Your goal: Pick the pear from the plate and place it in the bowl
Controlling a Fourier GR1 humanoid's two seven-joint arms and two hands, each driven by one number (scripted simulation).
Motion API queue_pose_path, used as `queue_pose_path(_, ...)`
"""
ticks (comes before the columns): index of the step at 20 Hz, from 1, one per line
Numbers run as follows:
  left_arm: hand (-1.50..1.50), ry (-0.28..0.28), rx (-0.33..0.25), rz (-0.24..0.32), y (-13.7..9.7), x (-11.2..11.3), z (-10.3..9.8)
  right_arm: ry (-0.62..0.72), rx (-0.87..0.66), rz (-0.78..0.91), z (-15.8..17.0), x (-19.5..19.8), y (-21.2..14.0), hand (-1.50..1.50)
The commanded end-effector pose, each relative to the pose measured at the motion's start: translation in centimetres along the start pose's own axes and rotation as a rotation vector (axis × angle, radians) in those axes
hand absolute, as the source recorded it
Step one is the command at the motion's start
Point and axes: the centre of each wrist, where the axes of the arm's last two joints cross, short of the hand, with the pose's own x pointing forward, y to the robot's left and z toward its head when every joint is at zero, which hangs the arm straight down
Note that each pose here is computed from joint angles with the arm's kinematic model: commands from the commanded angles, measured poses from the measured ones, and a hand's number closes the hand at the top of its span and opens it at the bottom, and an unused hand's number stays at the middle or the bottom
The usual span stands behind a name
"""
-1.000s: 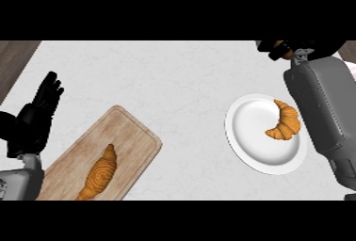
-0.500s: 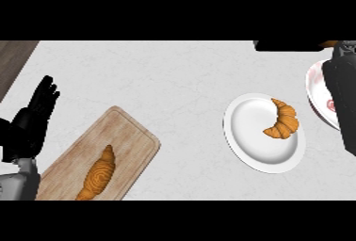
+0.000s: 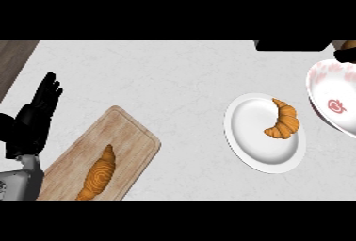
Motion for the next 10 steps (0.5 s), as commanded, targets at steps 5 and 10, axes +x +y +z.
queue_pose_path(5, 0.00, -0.021, -0.013, -0.012, 0.5, 0.3, 0.5, 0.011, -0.013, 0.003, -4.1, -6.1, 1.7, 1.50)
queue_pose_path(10, 0.00, -0.018, -0.013, -0.002, 0.1, 0.1, 0.0, 0.244, 0.186, 0.203, -5.3, -10.2, 2.6, 1.50)
